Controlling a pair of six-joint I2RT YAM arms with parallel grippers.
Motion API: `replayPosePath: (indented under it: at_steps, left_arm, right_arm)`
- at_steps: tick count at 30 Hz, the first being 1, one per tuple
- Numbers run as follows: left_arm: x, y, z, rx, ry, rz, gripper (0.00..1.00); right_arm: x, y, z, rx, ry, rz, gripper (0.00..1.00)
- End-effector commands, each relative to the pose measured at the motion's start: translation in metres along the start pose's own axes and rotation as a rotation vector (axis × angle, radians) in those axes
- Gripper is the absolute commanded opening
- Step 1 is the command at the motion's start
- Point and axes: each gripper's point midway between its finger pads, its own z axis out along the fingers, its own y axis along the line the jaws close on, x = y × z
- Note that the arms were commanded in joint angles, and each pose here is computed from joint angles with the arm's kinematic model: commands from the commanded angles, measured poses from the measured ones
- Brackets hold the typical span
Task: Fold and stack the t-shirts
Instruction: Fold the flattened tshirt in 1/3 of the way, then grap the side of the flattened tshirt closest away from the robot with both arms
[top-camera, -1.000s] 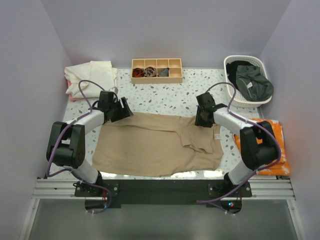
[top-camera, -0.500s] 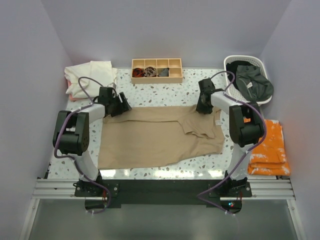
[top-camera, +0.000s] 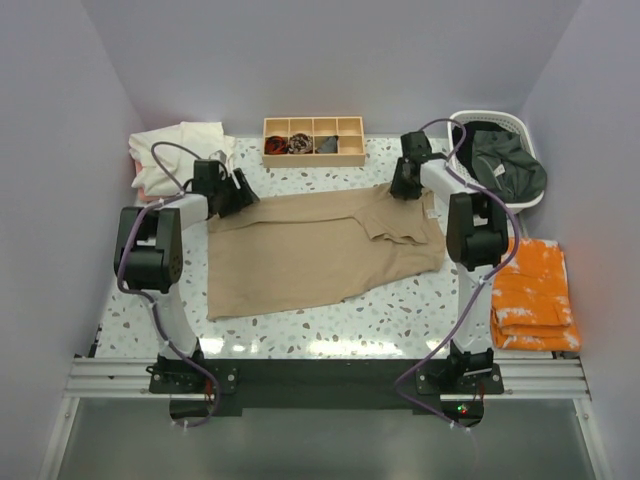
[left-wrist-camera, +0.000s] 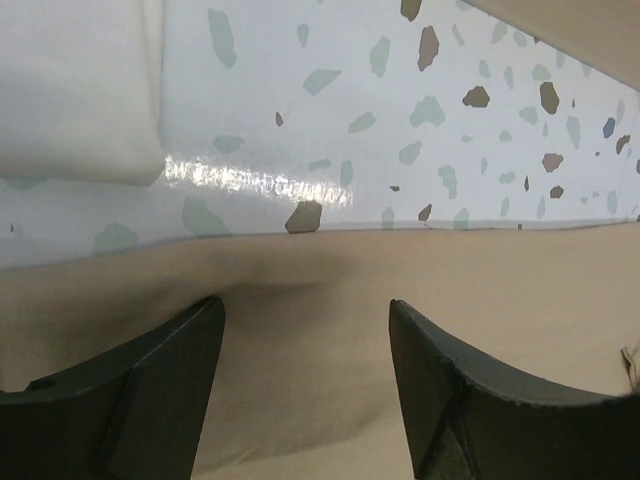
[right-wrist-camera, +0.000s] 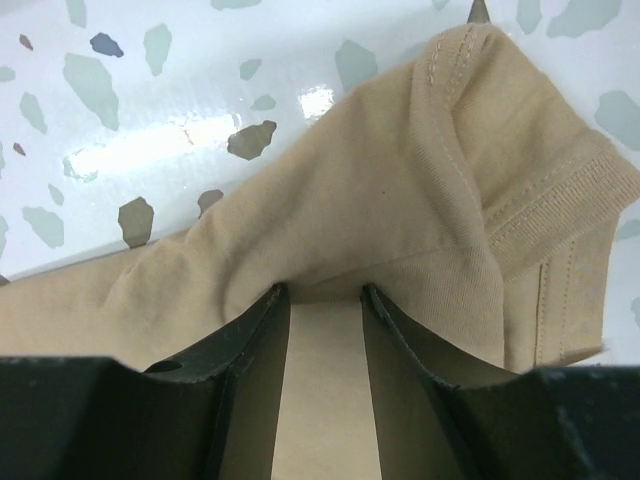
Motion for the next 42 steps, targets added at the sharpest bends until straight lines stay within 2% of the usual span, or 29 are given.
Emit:
replayPosePath:
  at_steps: [1, 3, 4, 8, 10, 11, 13, 14, 15, 16, 17, 18, 22, 27, 35, 42]
  left_arm:
    - [-0.027, 0.001, 0.002, -0.008, -0.07, 0.043, 0.8]
    - [-0.035, -0.007, -0.005, -0.022, -0.102, 0.064, 0.94]
    - [-0.041, -0.018, -0.015, -0.012, -0.12, 0.084, 1.0]
    - [-0.047, -0.043, -0.048, -0.004, -0.169, 0.122, 1.0]
    - [-0.037, -0.057, -0.068, 0.008, -0.171, 0.131, 1.0]
    - [-0.023, -0.049, -0.071, -0.012, -0.151, 0.125, 1.0]
    - [-0.012, -0.058, -0.092, 0.015, -0.166, 0.115, 1.0]
    - [0.015, -0.045, -0.093, 0.0, -0.123, 0.106, 1.0]
    - [0.027, -0.046, -0.098, 0.012, -0.115, 0.103, 1.0]
    - [0.028, -0.051, -0.113, 0.04, -0.144, 0.093, 1.0]
    - [0.054, -0.038, -0.114, 0.024, -0.102, 0.083, 1.0]
    - [0.062, -0.037, -0.119, 0.034, -0.099, 0.079, 1.0]
    - [0.091, -0.034, -0.147, 0.075, -0.119, 0.077, 1.0]
    - [0.121, -0.018, -0.159, 0.072, -0.101, 0.07, 1.0]
    - [0.152, -0.003, -0.156, 0.051, -0.042, 0.04, 0.99]
    - [0.156, -0.001, -0.148, 0.038, -0.03, 0.048, 0.98]
  right_arm:
    - [-0.027, 0.004, -0.022, -0.076, -0.073, -0.041, 0.41]
    - [-0.029, 0.004, -0.04, -0.102, -0.122, -0.045, 0.42]
    - [-0.045, 0.005, -0.07, -0.123, -0.19, -0.037, 0.43]
    - [-0.048, -0.007, -0.132, -0.149, -0.299, -0.008, 0.46]
    - [-0.022, -0.02, -0.14, -0.126, -0.26, 0.024, 0.48]
    - [-0.018, -0.023, -0.157, -0.138, -0.273, 0.042, 0.48]
    - [0.026, -0.036, -0.155, -0.12, -0.188, 0.086, 0.49]
    - [0.032, -0.037, -0.17, -0.148, -0.205, 0.101, 0.5]
    - [0.063, -0.044, -0.162, -0.145, -0.146, 0.123, 0.5]
    - [0.078, -0.045, -0.164, -0.164, -0.124, 0.141, 0.5]
    - [0.089, -0.046, -0.168, -0.179, -0.117, 0.155, 0.5]
    - [0.11, -0.052, -0.172, -0.182, -0.101, 0.174, 0.5]
    - [0.152, -0.063, -0.179, -0.206, -0.075, 0.209, 0.5]
    - [0.191, -0.072, -0.176, -0.212, -0.042, 0.256, 0.52]
    - [0.211, -0.07, -0.157, -0.227, -0.016, 0.293, 0.53]
    - [0.207, -0.059, -0.134, -0.255, -0.021, 0.311, 0.53]
